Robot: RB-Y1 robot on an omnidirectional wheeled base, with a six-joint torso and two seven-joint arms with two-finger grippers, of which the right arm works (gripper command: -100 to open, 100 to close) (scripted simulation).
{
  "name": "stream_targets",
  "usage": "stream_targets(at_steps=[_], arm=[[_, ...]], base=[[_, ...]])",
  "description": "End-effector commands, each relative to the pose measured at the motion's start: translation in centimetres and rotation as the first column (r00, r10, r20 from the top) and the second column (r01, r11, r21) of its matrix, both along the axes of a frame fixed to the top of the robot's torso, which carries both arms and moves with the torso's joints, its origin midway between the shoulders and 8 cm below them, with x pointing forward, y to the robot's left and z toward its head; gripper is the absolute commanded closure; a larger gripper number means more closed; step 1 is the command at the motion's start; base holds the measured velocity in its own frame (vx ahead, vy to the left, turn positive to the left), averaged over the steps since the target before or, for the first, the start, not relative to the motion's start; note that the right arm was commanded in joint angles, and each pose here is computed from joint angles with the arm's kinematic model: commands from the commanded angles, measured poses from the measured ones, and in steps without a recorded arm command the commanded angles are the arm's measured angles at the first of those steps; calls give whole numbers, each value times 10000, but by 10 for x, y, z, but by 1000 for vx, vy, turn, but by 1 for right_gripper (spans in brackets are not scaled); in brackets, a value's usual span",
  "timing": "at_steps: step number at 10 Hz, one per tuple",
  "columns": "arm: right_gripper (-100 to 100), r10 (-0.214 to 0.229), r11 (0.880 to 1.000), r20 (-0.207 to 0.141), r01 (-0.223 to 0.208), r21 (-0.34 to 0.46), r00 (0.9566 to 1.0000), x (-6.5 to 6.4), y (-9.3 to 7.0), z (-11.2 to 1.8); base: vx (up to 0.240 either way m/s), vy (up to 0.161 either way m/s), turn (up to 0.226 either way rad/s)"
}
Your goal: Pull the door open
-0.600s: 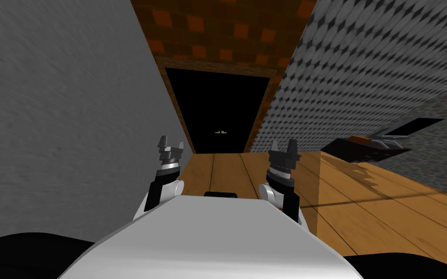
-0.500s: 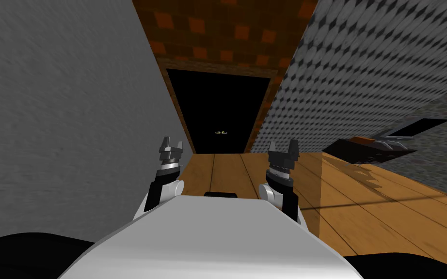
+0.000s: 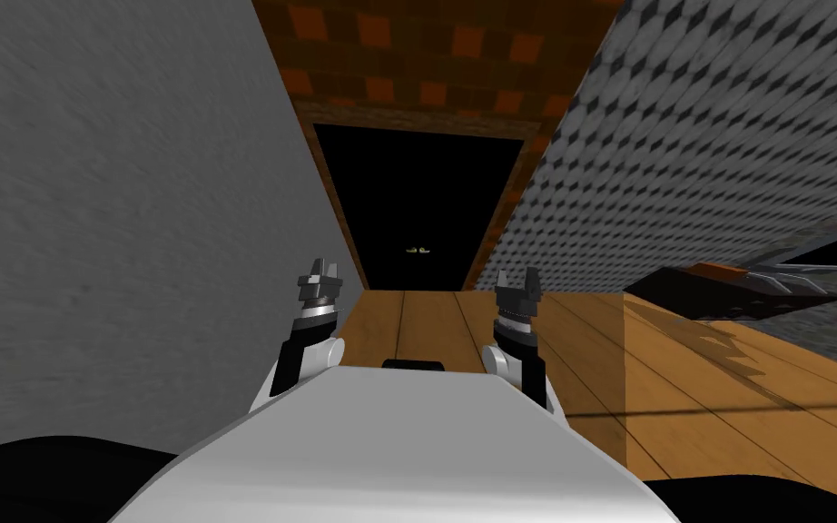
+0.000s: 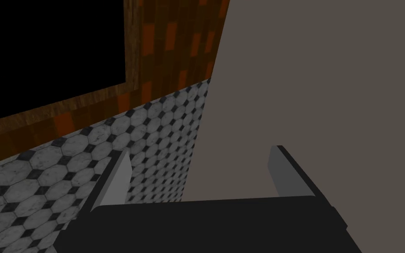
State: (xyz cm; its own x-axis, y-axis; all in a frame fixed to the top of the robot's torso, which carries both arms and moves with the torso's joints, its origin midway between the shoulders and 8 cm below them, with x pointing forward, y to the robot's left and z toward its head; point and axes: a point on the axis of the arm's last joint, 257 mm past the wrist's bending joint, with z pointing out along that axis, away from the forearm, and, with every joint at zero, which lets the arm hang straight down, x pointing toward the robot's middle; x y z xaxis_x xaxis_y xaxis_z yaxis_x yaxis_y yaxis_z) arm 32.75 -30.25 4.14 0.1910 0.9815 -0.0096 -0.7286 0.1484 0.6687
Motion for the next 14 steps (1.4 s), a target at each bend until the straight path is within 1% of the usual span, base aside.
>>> stream_targets(at_steps=[1,2,3,5,6,10,14], arm=[[-100,80,10000,-292,-79,52,9995,6,-4,-15],[-100,107,9999,-404,-104,76,9991,9,-5,-21],[-100,158,9998,-632,-150,127,9979,14,-8,-34],[-100,204,9997,-859,-189,178,9961,19,-12,-47],[-100,248,9995,-1108,-222,241,9935,24,-15,-61],[-100,320,9989,-1624,-262,378,9862,33,-24,-91],[-100,369,9982,-2177,-258,539,9753,39,-35,-124]], base=[[203,43,96],[151,42,60],[139,55,93],[125,42,61],[125,61,102],[121,41,72],[101,30,67]])
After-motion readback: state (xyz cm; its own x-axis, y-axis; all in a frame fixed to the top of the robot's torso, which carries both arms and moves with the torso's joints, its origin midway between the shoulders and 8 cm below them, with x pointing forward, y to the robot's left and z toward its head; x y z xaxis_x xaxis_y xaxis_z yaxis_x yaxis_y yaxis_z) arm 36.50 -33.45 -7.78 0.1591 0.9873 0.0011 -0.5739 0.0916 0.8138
